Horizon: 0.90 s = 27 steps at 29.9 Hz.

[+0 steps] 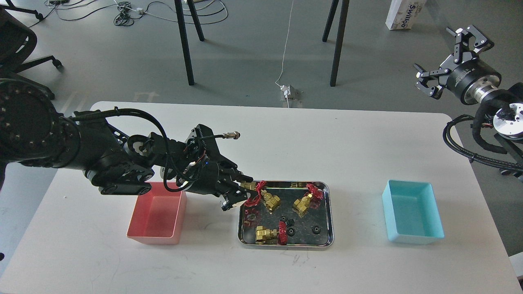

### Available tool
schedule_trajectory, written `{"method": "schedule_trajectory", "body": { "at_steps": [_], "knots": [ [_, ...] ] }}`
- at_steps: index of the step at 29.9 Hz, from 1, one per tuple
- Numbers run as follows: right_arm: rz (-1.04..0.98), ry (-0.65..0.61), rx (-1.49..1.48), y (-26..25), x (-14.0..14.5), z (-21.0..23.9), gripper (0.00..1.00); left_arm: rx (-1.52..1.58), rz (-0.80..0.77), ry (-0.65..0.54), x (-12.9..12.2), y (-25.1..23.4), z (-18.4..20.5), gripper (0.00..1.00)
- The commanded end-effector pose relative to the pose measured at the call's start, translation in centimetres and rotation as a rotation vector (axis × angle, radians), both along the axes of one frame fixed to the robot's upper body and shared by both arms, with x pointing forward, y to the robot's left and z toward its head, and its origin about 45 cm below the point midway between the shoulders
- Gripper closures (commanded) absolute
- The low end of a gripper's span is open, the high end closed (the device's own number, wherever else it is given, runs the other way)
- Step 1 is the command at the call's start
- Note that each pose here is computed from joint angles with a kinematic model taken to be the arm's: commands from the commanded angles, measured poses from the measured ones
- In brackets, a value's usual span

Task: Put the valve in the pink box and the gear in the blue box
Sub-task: 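Lift the valve and carry it over the pink box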

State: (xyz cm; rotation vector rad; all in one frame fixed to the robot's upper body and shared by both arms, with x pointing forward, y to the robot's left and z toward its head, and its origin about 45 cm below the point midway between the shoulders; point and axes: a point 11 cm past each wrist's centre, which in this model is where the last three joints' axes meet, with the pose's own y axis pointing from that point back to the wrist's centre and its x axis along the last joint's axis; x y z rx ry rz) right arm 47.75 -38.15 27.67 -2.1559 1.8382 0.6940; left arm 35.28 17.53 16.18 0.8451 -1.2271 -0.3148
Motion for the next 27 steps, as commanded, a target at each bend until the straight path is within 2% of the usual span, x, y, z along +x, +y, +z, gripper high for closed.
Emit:
{"method": "schedule_trajectory", "body": {
  "at_steps": [1, 8, 12, 18, 27],
  "knots": [
    [0.029, -0.052, 0.021, 1.3, 0.9, 2.2, 0.01, 0.010, 0.039, -0.022, 0.5, 2.8, 1.0, 0.69],
    [0.190, -0.220, 0.033, 6.9, 2.3, 11.1, 0.01, -0.065, 0.148, -0.023, -0.8, 8.1, 3.6, 0.69],
    [0.231, -0.229, -0.017, 8.4, 3.2, 14.6, 0.01, -0.074, 0.195, -0.029, -1.9, 11.0, 4.5, 0.69],
    [0.227, -0.187, -0.039, 8.2, 3.3, 12.9, 0.01, -0.093, 0.262, -0.049, -2.9, 14.0, 5.5, 0.69],
    [0.211, -0.139, -0.035, 7.2, 2.8, 10.3, 0.01, -0.025, 0.268, -0.003, -5.7, 17.4, 3.0, 0.69]
  ]
}}
